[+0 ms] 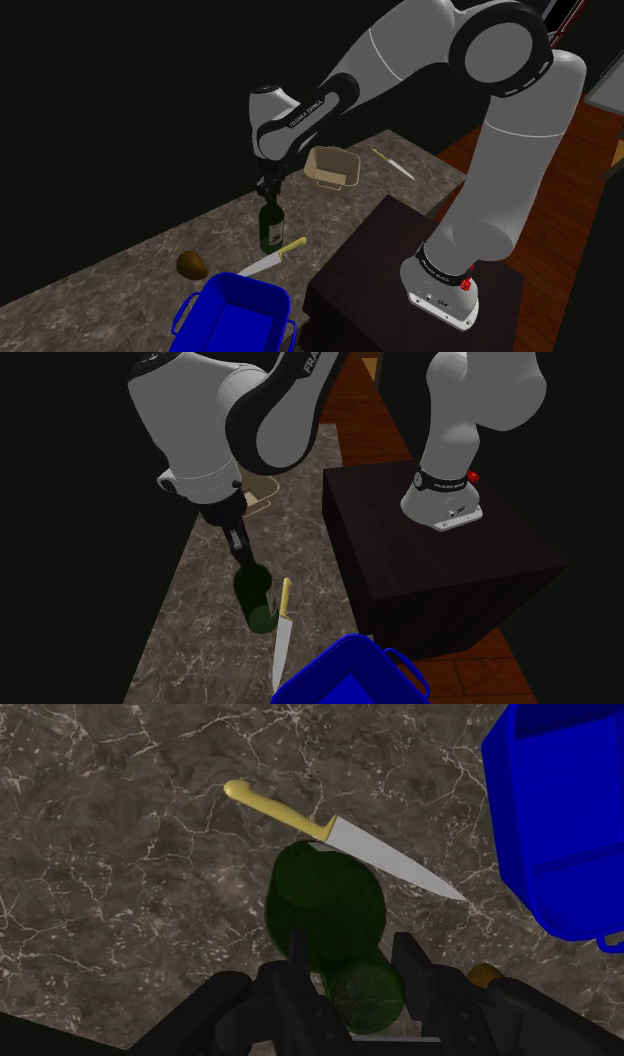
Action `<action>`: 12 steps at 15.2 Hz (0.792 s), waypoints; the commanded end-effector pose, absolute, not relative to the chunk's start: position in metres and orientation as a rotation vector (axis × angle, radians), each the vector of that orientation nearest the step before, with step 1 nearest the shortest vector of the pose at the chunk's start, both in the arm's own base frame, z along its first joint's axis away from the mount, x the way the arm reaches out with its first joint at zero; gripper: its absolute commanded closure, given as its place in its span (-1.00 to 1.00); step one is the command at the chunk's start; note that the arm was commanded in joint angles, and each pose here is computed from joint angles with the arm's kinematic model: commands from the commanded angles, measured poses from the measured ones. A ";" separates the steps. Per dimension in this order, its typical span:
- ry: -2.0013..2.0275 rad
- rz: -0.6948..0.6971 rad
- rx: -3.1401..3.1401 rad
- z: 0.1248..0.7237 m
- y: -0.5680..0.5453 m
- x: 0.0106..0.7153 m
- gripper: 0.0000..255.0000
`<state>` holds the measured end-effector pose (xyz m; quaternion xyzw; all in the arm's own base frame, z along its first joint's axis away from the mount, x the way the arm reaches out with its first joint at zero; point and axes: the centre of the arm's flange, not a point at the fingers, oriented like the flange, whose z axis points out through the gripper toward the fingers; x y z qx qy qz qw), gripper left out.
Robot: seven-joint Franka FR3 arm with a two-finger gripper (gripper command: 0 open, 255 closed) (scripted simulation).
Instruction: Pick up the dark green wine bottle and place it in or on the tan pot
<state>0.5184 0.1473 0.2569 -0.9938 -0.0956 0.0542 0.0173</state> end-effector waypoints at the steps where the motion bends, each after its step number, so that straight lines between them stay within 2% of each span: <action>1: -0.297 0.169 -3.088 0.265 0.147 0.518 1.00; 12: -0.297 0.169 -3.088 0.323 0.147 0.518 1.00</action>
